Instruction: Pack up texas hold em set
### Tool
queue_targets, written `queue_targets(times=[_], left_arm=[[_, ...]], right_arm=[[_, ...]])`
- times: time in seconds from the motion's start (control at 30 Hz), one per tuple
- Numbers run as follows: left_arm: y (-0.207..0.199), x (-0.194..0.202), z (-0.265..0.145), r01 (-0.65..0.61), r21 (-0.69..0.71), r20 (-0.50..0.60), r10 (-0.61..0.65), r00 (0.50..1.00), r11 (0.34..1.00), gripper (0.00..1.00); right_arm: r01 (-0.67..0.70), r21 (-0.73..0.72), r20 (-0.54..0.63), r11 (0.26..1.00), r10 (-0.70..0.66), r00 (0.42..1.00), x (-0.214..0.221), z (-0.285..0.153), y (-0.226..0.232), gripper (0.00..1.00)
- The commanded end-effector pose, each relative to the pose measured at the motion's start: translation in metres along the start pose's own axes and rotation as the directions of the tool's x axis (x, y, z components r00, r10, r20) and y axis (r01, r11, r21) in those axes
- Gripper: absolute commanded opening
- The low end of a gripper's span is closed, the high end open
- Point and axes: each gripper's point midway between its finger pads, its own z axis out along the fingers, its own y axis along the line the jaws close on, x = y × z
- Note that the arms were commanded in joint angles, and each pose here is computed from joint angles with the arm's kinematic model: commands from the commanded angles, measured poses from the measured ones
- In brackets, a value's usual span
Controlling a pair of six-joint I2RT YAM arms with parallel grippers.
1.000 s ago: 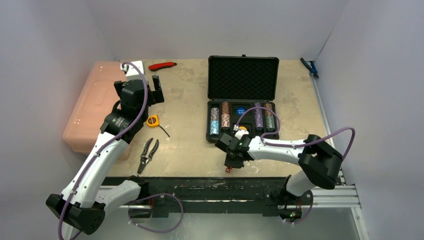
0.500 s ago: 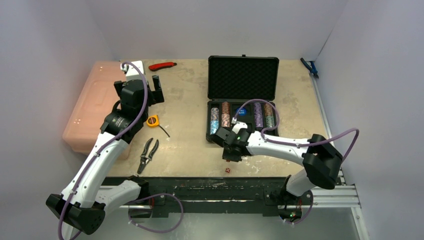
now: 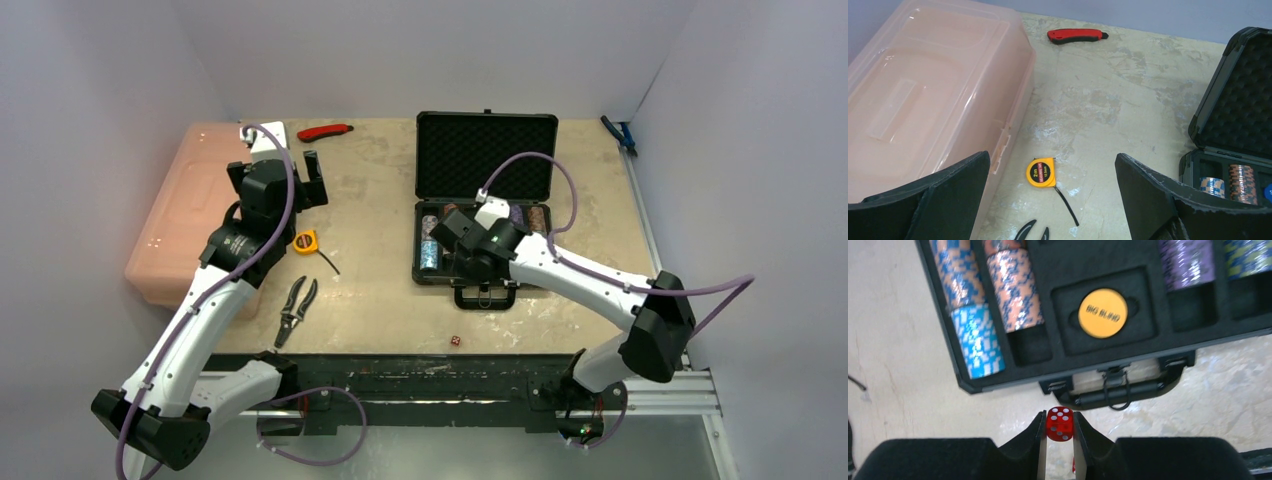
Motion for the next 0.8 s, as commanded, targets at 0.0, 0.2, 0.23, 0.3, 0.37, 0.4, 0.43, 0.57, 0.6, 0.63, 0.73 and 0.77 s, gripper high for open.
queue_targets(times=[0.0, 0.2, 0.23, 0.3, 0.37, 0.4, 0.43, 0.57, 0.6, 0.63, 0.73, 0.77], left_arm=[[0.006, -0.026, -0.01, 0.023, -0.001, 0.067, -0.023, 0.997, 1.0, 0.96], [0.006, -0.025, -0.01, 0.024, 0.0, 0.068, -0.024, 0.997, 1.0, 0.96], [0.006, -0.026, -0.01, 0.025, 0.0, 0.069, -0.025, 0.997, 1.0, 0.96], [0.006, -0.025, -0.01, 0.023, 0.0, 0.067, -0.023, 0.997, 1.0, 0.96], [0.006, -0.025, -0.01, 0.023, 0.0, 0.066, -0.023, 0.998, 1.0, 0.96], [0.005, -0.025, -0.01, 0.023, 0.001, 0.066, -0.023, 0.998, 1.0, 0.96], [0.005, -0.025, -0.009, 0.022, 0.001, 0.065, -0.022, 0.998, 1.0, 0.96], [0.005, -0.025, -0.009, 0.02, 0.001, 0.065, -0.02, 0.998, 1.0, 0.96], [0.005, -0.025, -0.009, 0.021, 0.001, 0.066, -0.021, 0.998, 1.0, 0.96], [0.005, -0.025, -0.01, 0.021, 0.002, 0.066, -0.021, 0.998, 1.0, 0.96], [0.005, -0.025, -0.009, 0.02, 0.001, 0.065, -0.02, 0.998, 1.0, 0.96], [0.005, -0.026, -0.01, 0.022, 0.001, 0.068, -0.022, 0.997, 1.0, 0.96]], right_arm=[[-0.019, 0.023, 0.107, 1.0, 0.016, 0.994, -0.048, -0.016, -0.021, 0.0], [-0.065, 0.033, 0.142, 0.997, 0.06, 0.988, -0.074, -0.012, -0.045, 0.0], [-0.069, 0.03, 0.143, 0.997, 0.064, 0.988, -0.076, -0.011, -0.048, 0.0], [-0.066, 0.014, 0.14, 0.998, 0.064, 0.988, -0.08, -0.008, -0.05, 0.0], [-0.055, 0.001, 0.141, 0.998, 0.055, 0.989, -0.082, -0.006, -0.05, 0.0], [-0.049, -0.006, 0.143, 0.999, 0.049, 0.988, -0.084, -0.006, -0.05, 0.0], [-0.041, -0.012, 0.144, 0.999, 0.042, 0.989, -0.084, -0.005, -0.049, 0.0], [-0.006, -0.051, 0.141, 0.999, 0.013, 0.99, -0.087, 0.0, -0.039, 0.0], [0.006, -0.059, 0.136, 0.998, 0.002, 0.991, -0.086, 0.002, -0.036, 0.0], [0.016, -0.066, 0.132, 0.998, -0.007, 0.991, -0.086, 0.003, -0.034, 0.0], [0.045, -0.091, 0.116, 0.995, -0.034, 0.993, -0.085, 0.008, -0.024, 0.0], [0.049, -0.096, 0.11, 0.994, -0.038, 0.993, -0.084, 0.01, -0.022, 0.0]])
